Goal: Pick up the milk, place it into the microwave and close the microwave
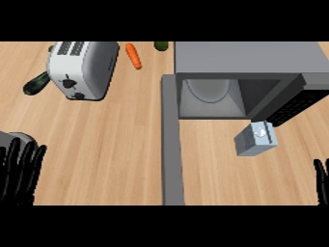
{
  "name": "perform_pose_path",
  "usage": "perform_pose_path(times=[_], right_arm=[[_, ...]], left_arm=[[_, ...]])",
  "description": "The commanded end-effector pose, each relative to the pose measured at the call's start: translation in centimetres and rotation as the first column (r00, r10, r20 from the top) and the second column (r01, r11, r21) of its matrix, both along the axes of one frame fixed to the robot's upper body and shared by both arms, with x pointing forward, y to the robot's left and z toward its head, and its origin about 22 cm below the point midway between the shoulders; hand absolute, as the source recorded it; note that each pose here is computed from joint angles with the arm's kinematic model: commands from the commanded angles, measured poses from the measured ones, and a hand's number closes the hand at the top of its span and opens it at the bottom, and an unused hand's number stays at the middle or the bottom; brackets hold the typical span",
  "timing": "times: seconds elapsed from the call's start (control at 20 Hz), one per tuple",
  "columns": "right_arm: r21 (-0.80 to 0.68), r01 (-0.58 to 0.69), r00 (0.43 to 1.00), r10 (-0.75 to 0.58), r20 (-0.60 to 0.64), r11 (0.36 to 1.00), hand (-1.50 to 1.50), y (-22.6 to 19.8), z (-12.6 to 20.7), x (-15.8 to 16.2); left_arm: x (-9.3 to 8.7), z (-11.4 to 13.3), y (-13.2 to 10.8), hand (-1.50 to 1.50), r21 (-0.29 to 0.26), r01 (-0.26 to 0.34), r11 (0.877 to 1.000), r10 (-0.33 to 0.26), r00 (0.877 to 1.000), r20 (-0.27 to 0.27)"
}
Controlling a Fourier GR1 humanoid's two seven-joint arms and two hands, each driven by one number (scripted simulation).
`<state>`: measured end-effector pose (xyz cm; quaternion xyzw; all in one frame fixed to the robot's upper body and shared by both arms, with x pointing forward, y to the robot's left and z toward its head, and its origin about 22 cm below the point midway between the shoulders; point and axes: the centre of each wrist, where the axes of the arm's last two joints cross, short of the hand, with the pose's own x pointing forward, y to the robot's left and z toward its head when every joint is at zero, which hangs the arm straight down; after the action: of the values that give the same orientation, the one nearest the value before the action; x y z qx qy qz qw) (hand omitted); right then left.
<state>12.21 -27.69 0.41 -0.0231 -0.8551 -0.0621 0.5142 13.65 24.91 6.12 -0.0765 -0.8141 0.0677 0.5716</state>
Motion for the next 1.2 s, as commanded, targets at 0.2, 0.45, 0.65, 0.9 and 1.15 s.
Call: perform_pose_path(times=[0.2, 0.45, 0.65, 0.9, 1.15], right_arm=[[0.0, 0.051, 0.998, -0.051, -0.026, 0.999, -1.5, 0.6, -3.9, 4.0], [0.012, 0.157, 0.985, -0.156, -0.078, 0.988, -1.5, 0.1, -7.4, 4.9], [0.024, 0.198, 0.974, -0.194, -0.113, 0.98, -1.5, 0.1, -7.1, 8.4], [0.004, 0.186, 0.978, -0.185, -0.101, 0.983, -1.5, -2.6, -11.7, 5.6], [0.005, 0.183, 0.981, -0.182, -0.072, 0.983, -1.5, -4.7, -13.4, 8.9]], left_arm=[[-1.3, -1.7, 0.7, -1.5, 0.013, 0.001, 1.0, -0.001, 1.0, 0.015], [-3.7, -1.4, 2.0, -1.5, 0.004, -0.01, 1.0, 0.01, 1.0, 0.018], [-2.4, -2.0, 1.2, -1.5, -0.007, -0.006, 1.0, 0.006, 1.0, 0.001], [-3.5, -2.3, 1.8, -1.5, 0.008, -0.02, 1.0, 0.019, 1.0, 0.015], [-3.2, -2.3, 3.5, -1.5, 0.009, -0.011, 1.0, 0.011, 1.0, 0.023]])
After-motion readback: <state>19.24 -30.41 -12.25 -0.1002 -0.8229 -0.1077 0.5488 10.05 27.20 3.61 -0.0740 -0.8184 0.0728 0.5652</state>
